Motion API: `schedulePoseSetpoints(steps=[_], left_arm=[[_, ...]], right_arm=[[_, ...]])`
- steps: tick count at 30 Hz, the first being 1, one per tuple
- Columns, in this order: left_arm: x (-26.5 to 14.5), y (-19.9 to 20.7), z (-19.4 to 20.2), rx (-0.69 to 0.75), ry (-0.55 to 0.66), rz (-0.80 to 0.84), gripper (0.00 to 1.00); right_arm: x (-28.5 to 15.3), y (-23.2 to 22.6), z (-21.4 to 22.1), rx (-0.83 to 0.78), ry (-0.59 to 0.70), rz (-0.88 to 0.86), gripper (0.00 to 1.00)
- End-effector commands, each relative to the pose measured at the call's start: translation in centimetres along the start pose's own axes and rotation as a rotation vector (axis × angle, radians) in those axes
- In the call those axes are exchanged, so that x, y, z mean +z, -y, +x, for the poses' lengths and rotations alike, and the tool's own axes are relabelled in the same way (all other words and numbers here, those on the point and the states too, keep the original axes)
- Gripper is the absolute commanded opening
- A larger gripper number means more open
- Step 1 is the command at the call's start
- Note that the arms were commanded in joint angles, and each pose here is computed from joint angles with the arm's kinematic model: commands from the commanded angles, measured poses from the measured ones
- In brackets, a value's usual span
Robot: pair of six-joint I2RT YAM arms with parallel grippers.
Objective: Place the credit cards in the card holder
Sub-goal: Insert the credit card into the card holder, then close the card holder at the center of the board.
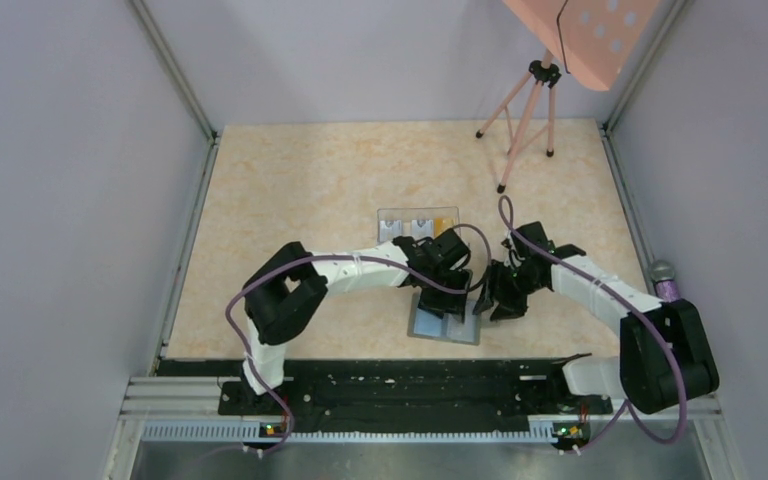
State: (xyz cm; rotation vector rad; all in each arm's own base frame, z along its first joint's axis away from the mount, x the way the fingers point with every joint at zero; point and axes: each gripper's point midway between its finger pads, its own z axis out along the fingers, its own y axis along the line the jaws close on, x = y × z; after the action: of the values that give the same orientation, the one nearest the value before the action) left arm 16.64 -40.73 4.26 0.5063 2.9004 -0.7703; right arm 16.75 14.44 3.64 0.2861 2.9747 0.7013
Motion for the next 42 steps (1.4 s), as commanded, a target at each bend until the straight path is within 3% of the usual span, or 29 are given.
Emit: schedulePoseSetpoints(steps=[1,8,19,25,31,42], left_arm=[[-4.2,-0.8,-1.2,0.026,0.117,-0.056,0.62],[-5.0,-2.0,0.1,-0.108,0.126,0.11,0.64],[-6.6,-8.3,0.0,-0.282,0.166,0.201,0.65],[-5.1,-8.3,-0.2,-0.303,0.128,0.276,0.66],[-3.4,-6.7,-0.8,-0.346,0.131,0.375,0.66],[-5.7,-2.1,-2.0,-0.281,0.16,0.497,0.58]], right_arm=[[-2.0,-2.4,-1.7,-0.078,0.065,-0.061,0.5],[-2.0,-3.9,-1.7,-0.134,0.047,-0.1,0.48],[0.1,-5.1,-0.4,-0.162,-0.028,-0.146,0.16],[2.0,-3.1,0.2,-0.133,-0.061,-0.066,0.0],[3.4,-1.1,0.7,-0.107,-0.084,0.003,0.0],[4.0,-0.9,0.9,-0.096,-0.096,0.002,0.0]])
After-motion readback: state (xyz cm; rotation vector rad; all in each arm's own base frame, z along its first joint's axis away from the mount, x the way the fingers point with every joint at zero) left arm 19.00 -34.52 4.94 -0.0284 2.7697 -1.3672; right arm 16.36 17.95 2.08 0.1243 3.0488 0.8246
